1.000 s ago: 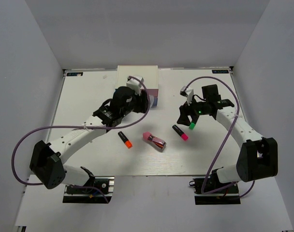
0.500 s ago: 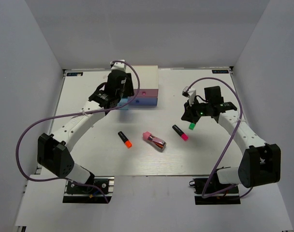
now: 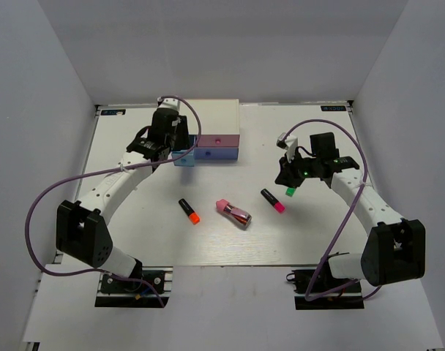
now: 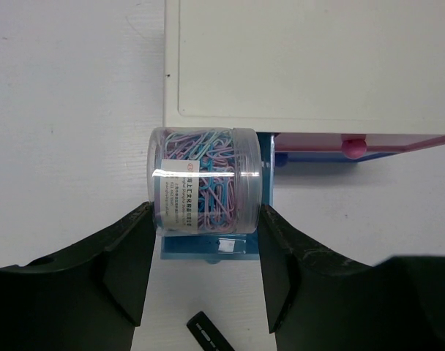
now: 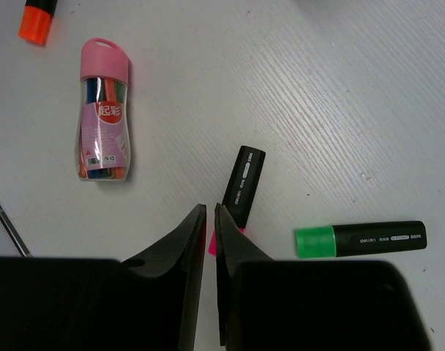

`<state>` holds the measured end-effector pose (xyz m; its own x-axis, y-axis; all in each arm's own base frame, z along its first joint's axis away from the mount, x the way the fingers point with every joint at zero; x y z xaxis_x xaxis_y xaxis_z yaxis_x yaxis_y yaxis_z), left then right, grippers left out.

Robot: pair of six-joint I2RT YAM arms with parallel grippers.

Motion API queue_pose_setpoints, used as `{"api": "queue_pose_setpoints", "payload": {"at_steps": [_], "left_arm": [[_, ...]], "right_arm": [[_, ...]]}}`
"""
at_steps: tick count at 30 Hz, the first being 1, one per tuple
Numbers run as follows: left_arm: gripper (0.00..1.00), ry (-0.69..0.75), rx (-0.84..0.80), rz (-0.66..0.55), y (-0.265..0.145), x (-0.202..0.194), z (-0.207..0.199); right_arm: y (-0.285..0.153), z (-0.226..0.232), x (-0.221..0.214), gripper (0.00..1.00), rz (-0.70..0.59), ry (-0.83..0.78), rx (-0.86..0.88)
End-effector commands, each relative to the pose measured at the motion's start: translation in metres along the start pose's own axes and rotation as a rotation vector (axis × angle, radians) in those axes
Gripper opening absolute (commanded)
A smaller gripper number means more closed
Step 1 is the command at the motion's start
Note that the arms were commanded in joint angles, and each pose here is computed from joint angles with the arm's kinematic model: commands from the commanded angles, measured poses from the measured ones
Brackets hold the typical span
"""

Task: Sort the stationery into containers
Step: Place the stationery in the drawer.

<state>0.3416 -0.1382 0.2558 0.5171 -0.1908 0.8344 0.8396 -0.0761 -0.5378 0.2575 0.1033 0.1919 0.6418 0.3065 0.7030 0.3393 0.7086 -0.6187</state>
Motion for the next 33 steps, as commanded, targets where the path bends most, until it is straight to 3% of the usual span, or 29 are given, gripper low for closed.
{"api": "queue_pose_setpoints", "payload": {"at_steps": [1, 7, 15, 17, 22, 25, 33], "left_arm": [[0.12, -0.003, -0.038, -0.053, -0.01, 0.009, 0.002], [0.26, -0.003, -0.049, -0.053, -0.007, 0.009, 0.0], [0.28, 0.009, -0.068, -0.044, -0.003, 0.008, -0.002], [0.33, 0.009, -0.068, -0.044, -0.003, 0.008, -0.002], [0.62, 0.013, -0.059, -0.026, -0.002, 0.003, -0.002], [0.69, 0.013, -0.049, -0.027, -0.002, 0.003, -0.001], [0.73, -0.004, -0.05, -0.056, -0.006, 0.015, -0.001]], "right_arm": [[-0.003, -0.001, 0.009, 0.16, -0.038, -0.013, -0.005], [-0.003, -0.001, 0.007, 0.17, -0.03, -0.011, -0.005], [-0.003, -0.003, 0.008, 0.2, -0.033, -0.008, -0.009], [-0.002, -0.002, 0.008, 0.2, -0.028, -0.008, -0.004], [-0.002, -0.003, 0.009, 0.2, -0.031, -0.008, -0.006], [-0.001, -0.003, 0.009, 0.2, -0.028, -0.006, -0.002], [-0.002, -0.004, 0.009, 0.21, -0.024, -0.002, -0.006]]}}
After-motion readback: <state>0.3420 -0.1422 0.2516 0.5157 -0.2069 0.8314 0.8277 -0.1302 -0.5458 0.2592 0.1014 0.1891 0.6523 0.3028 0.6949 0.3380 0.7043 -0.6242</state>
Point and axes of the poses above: each gripper's point midway between its finger pads, its own y axis out along the fingers, its own z axis along the line the jaws close on, x = y × z, the point moved 8 cm from there along -y, back along the fingers, and after that the axes turned 14 degrees about y, right-handed, at the moved point
